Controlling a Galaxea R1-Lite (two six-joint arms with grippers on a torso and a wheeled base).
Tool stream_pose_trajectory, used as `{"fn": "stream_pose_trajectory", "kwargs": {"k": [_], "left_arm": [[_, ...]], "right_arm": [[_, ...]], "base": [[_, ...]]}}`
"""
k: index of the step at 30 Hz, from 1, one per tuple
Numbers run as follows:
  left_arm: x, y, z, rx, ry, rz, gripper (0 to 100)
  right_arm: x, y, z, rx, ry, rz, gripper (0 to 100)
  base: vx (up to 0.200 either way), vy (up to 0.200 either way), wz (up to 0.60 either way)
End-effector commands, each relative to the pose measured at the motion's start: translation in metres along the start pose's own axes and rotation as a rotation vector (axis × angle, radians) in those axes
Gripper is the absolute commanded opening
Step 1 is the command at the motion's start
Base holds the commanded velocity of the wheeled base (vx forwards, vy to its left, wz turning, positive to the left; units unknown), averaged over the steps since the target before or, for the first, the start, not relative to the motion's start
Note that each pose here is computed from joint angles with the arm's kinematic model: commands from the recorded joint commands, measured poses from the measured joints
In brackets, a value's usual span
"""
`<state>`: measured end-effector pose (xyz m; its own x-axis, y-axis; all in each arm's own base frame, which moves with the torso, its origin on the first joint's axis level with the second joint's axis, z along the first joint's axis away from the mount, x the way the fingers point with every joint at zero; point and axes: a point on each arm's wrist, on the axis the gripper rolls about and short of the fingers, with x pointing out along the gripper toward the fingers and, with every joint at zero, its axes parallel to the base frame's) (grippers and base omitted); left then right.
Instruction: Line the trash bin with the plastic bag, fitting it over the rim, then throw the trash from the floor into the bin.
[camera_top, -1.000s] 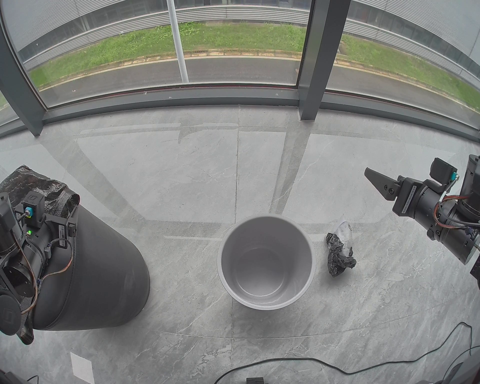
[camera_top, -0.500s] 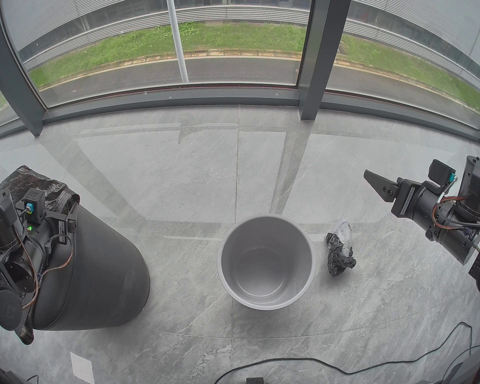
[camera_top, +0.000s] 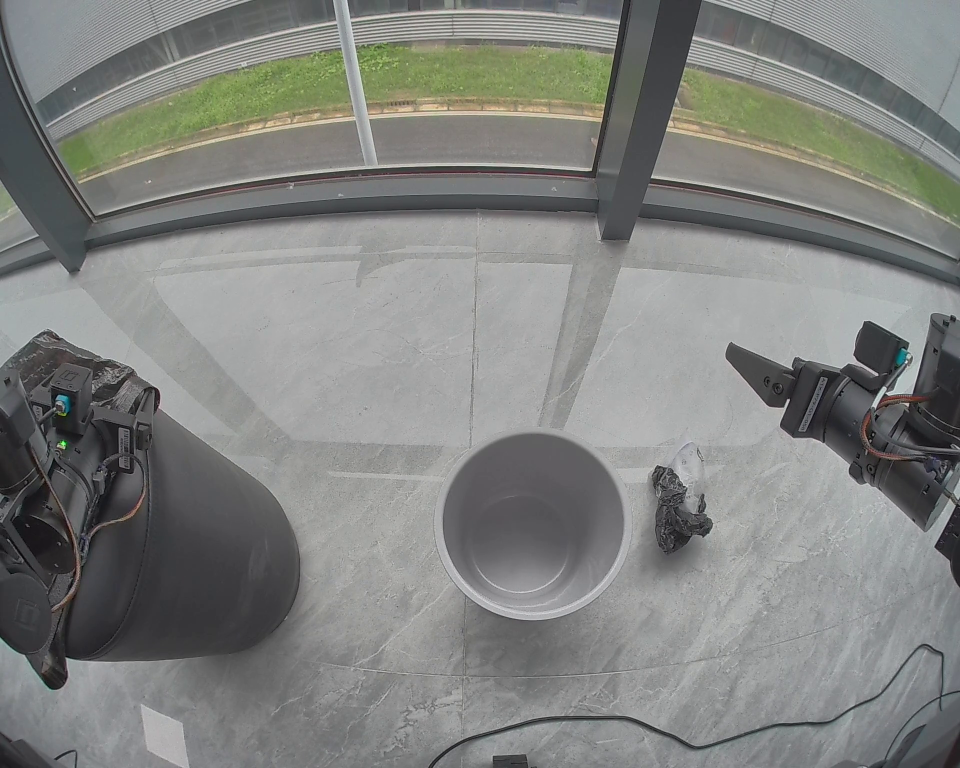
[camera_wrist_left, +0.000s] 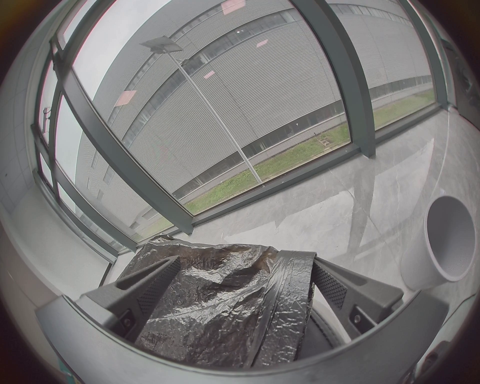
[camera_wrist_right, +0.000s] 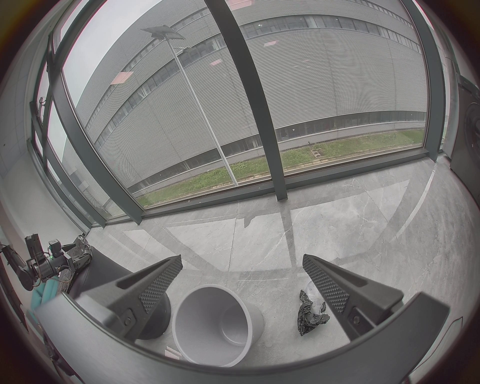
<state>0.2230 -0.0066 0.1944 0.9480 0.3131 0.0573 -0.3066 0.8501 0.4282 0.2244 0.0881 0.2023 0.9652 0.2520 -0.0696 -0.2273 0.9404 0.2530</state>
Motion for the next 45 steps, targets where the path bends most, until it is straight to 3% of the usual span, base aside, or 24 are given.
{"fn": "stream_pose_trajectory", "kwargs": {"k": [1,15,27,44,45], "left_arm": [[0.006,-0.006,-0.007,0.034,0.028,-0.012,100],[0.020,0.001,-0.010,0.122,0.044,0.027,100],[0.034,0.003,-0.003,0.115,0.008,0.062,100],[0.046,0.009,-0.005,0.117,0.024,0.102,100],[0.046,0.009,-0.005,0.115,0.024,0.102,0]], "right_arm": [[0.001,0.000,-0.001,-0.001,0.003,0.000,100],[0.002,0.000,-0.002,-0.001,0.009,-0.002,100],[0.003,-0.001,-0.002,-0.001,0.010,-0.005,100],[0.003,-0.001,-0.003,-0.001,0.010,-0.005,100],[0.003,-0.001,-0.003,-0.001,0.010,-0.005,100]], "base": [[0.000,0.000,0.00],[0.000,0.000,0.00],[0.000,0.000,0.00],[0.000,0.000,0.00],[0.000,0.000,0.00]]}}
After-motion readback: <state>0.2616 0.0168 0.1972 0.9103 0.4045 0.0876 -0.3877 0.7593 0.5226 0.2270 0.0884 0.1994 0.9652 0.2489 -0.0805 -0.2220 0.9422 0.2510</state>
